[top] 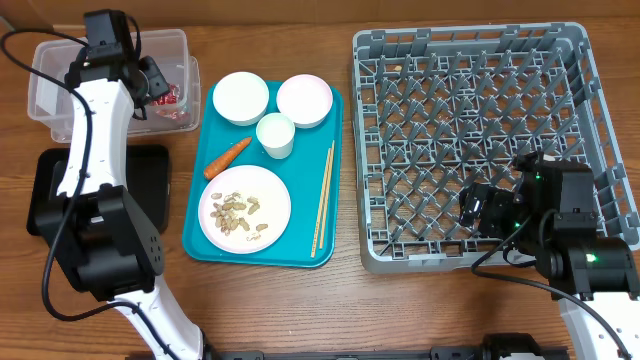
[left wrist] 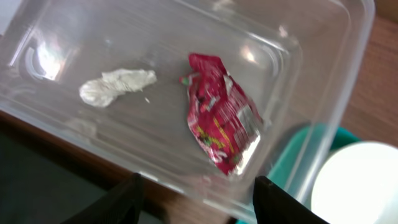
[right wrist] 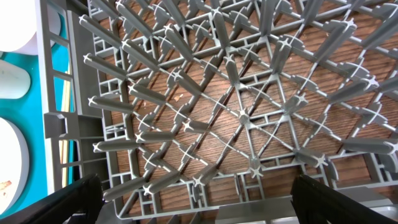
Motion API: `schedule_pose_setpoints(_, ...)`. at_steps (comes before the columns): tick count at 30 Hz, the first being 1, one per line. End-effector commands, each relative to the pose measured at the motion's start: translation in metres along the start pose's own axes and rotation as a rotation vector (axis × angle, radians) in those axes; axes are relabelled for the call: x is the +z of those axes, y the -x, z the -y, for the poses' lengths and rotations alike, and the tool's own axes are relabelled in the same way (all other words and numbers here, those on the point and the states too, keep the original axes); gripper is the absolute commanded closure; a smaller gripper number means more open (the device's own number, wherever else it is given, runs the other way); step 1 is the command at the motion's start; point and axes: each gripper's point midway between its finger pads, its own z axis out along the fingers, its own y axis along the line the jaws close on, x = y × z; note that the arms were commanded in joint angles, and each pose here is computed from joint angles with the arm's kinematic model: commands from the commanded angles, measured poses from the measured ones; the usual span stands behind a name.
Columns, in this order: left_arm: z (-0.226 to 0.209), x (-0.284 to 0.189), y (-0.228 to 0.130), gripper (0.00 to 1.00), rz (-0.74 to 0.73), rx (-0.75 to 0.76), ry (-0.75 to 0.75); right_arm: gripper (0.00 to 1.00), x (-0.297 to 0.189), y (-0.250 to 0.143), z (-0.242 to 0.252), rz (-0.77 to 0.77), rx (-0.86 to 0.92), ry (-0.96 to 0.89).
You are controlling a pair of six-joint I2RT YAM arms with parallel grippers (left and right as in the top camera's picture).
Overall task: Sort waste into correct bins and load items into the dishwasher
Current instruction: 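Carry the tissue left and release it into the clear bin, then grasp the white paper cup with the left gripper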
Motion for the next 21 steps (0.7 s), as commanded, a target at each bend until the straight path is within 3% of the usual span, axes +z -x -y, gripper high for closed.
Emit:
schedule_pose_setpoints(1,0.032,-0.053,0.005,0.41,0.051,0.07,-0.081,0.0,-0.007,0.009,-0.003,0.032,-0.002,0.002)
schedule_pose_setpoints(5,0.07,-0.08,-0.03,0.44,-0.047,0.135,-0.204,0.0,-0.007,0.01,-0.003,0.032,-0.002,0.002)
schedule_pose_setpoints(7,0.098,-0.091,-0.064,0.46,-0.146,0.194,-0.276,0.0,-0.007,0.009,-0.003,0.032,-0.002,0.002)
schedule_pose_setpoints(15,0.149,-0.095,-0.13,0.46,-0.253,0.369,-0.248,0.0,-0.007,0.009,-0.003,0.032,-0.002,0.002)
schedule_pose_setpoints(21,0.157,-0.084,-0.146,0.46,-0.286,0.379,-0.222,0.0,-0.007,0.007,-0.002,0.022,-0.001,0.0)
